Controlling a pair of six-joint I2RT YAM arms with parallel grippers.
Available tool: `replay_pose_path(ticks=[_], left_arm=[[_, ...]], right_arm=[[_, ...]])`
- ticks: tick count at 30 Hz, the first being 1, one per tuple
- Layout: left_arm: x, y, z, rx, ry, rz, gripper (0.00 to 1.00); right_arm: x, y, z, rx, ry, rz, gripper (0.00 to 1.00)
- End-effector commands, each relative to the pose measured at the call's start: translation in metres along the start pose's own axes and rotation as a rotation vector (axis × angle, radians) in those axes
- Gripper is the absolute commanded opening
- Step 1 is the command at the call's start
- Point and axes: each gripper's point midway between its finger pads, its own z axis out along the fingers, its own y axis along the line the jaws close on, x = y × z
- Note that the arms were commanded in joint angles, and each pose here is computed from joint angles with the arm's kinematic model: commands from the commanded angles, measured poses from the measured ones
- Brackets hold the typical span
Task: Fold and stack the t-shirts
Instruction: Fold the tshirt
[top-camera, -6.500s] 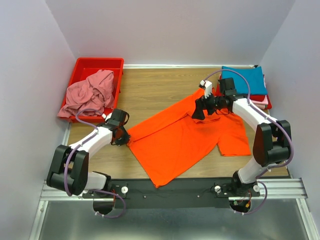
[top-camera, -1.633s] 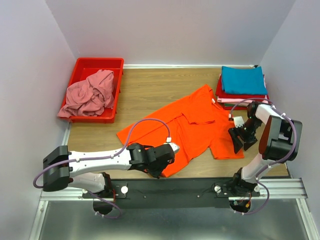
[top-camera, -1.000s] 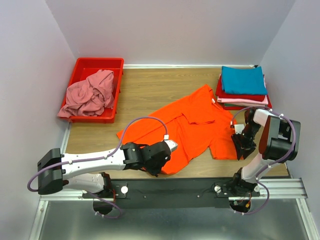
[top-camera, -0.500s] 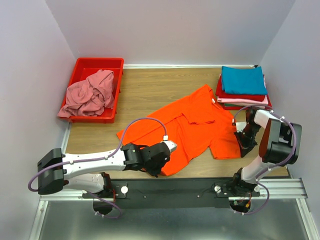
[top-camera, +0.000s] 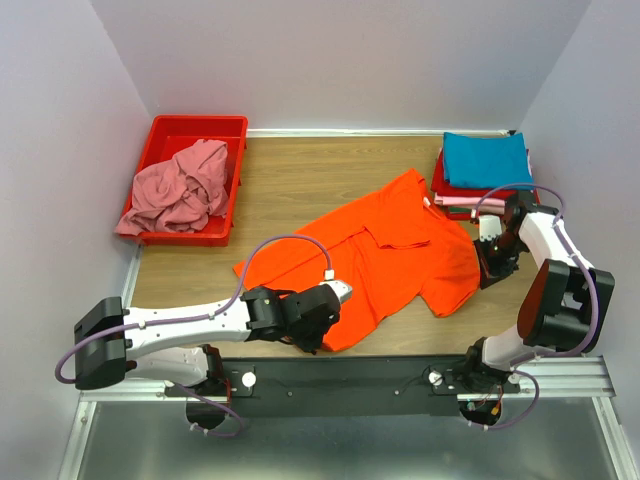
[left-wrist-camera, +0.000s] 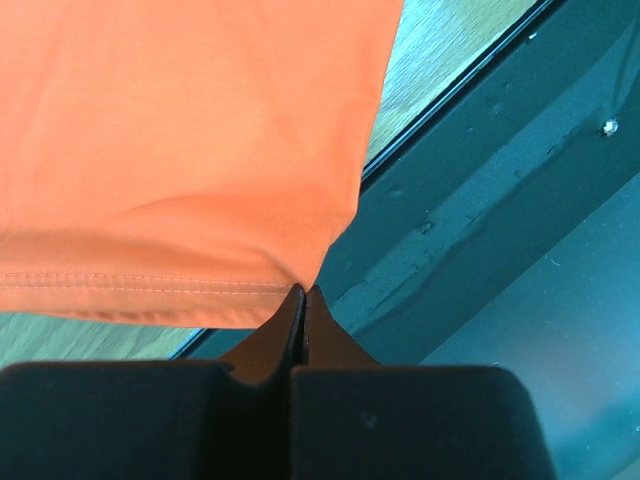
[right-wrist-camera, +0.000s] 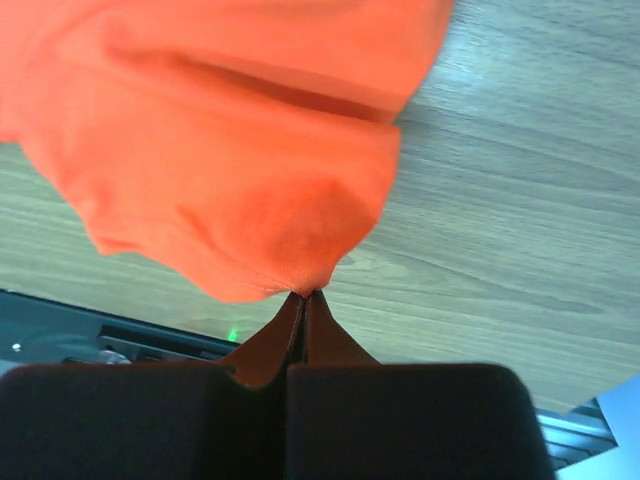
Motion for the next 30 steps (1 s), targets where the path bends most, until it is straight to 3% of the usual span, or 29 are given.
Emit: replay_pose_path(ticks=[1,13,21,30], left_arm=[[-0.013,-0.001,-0.013,-0.003,-0.051,-0.030,0.00],[-0.037,0.017,-0.033,-0.029,-0.156,-0.135,0.00],[-0.040,0.029,-0.040,-0.028,-0.176,-0.193,0.00],[-0.035,0.034,-0.045,-0.004,-0.174,-0.247,0.00]], right_arm=[[-0.014,0.014,-0.017,-0.071,-0.080,-0.031,0.00],[-0.059,0.024,-0.045,-0.147,-0.251,-0.075,0.00],[-0.102,0.020,-0.072,-0.159,-0.379,-0.113,0.01],[-0.141,0.040,-0.080,-0.241,-0.439,-0.179,0.00]])
